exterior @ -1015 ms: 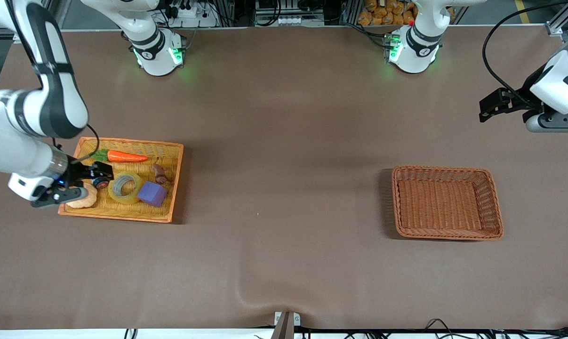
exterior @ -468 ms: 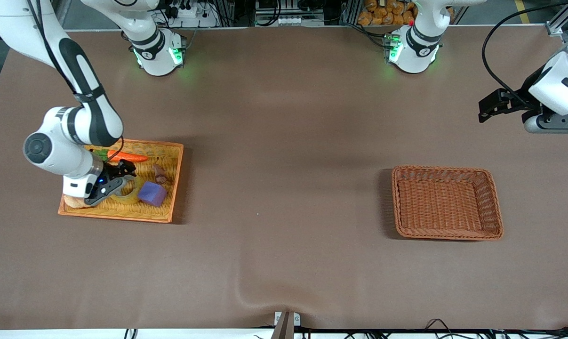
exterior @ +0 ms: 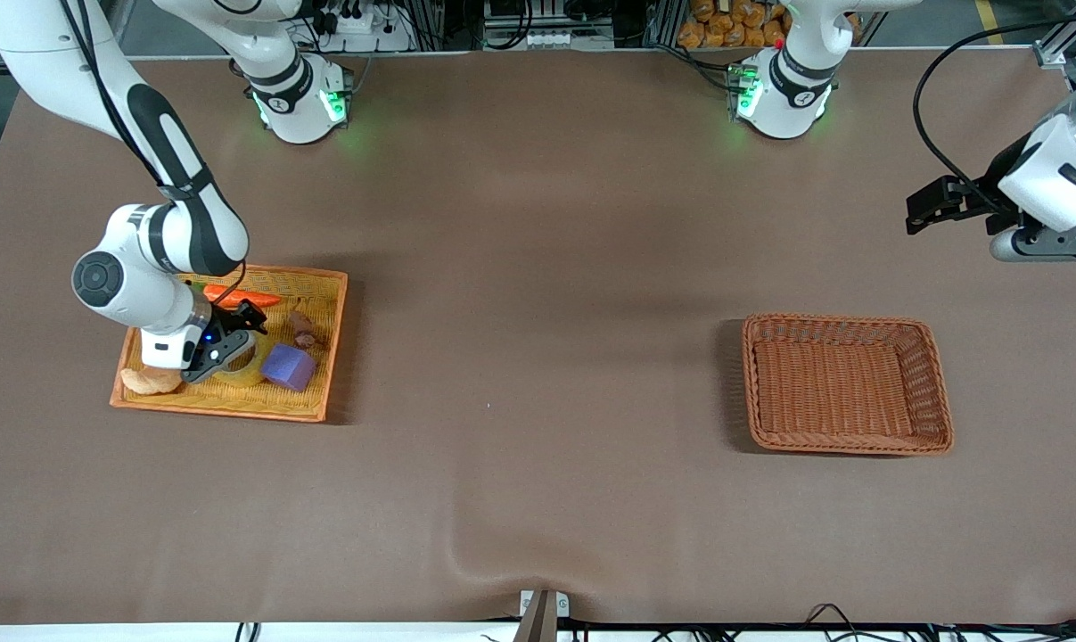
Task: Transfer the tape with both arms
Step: 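Reach the right gripper into the yellow tray and grasp the tape roll, then carry the tape with the right gripper while the left gripper reaches toward it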
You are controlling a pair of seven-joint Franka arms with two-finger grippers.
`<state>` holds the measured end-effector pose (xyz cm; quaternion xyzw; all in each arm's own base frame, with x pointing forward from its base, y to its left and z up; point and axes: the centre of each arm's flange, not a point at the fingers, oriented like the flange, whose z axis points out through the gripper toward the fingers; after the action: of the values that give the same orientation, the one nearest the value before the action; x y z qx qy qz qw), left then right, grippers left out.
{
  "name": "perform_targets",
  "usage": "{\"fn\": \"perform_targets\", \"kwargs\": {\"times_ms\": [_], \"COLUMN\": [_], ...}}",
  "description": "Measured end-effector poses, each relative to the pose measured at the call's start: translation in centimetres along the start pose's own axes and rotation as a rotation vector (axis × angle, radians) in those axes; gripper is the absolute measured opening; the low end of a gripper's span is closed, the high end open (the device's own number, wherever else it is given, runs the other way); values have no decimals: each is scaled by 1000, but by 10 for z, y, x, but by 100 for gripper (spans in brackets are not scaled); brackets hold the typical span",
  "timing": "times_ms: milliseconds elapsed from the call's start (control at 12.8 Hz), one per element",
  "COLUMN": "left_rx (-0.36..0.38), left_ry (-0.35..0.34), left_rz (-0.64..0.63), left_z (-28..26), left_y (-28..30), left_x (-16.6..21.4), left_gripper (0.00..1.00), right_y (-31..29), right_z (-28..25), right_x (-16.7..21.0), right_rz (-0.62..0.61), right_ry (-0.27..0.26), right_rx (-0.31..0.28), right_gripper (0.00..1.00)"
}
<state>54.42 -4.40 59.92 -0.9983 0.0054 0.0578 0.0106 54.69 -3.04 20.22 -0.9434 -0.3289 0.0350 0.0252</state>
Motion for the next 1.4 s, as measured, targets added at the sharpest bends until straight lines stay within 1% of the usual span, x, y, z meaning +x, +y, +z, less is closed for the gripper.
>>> {"fn": "perform_targets", "kwargs": {"times_ms": [234, 312, 468, 546, 702, 780, 937, 1093, 1249, 1405], "left_rx": [1, 1, 2, 3, 5, 5, 6, 7, 8, 6], "left_ry": [-16, -20, -32, -35, -30, -23, 1, 18, 21, 31], "left_rz": [-1, -1, 0, 0, -1, -3, -10, -17, -20, -25], "left_z": [7, 9, 14, 17, 24, 28, 39, 47, 50, 50], "left_y": [-1, -1, 0, 0, 0, -1, -4, -8, -10, -12], "left_x": [0, 0, -1, -3, -9, -13, -24, -36, -40, -37], "left_gripper": [100, 100, 100, 100, 100, 100, 100, 100, 100, 100], "right_y": [-4, -2, -1, 1, 8, 8, -11, -60, -143, -236], "right_z": [-6, -10, -24, -39, -89, -120, -175, -211, -231, -229], "right_x": [7, 9, 15, 22, 40, 51, 82, 124, 176, 221], "right_rz": [-13, -10, -11, -15, -23, -26, -26, 19, 86, 181], "right_ry": [-17, -21, -48, -59, -69, -66, -54, -43, -10, 2], "right_rx": [16, 19, 44, 54, 63, 59, 45, 27, -1, -13], "right_gripper": [29, 23, 23, 23, 23, 22, 22, 22, 22, 22]}}
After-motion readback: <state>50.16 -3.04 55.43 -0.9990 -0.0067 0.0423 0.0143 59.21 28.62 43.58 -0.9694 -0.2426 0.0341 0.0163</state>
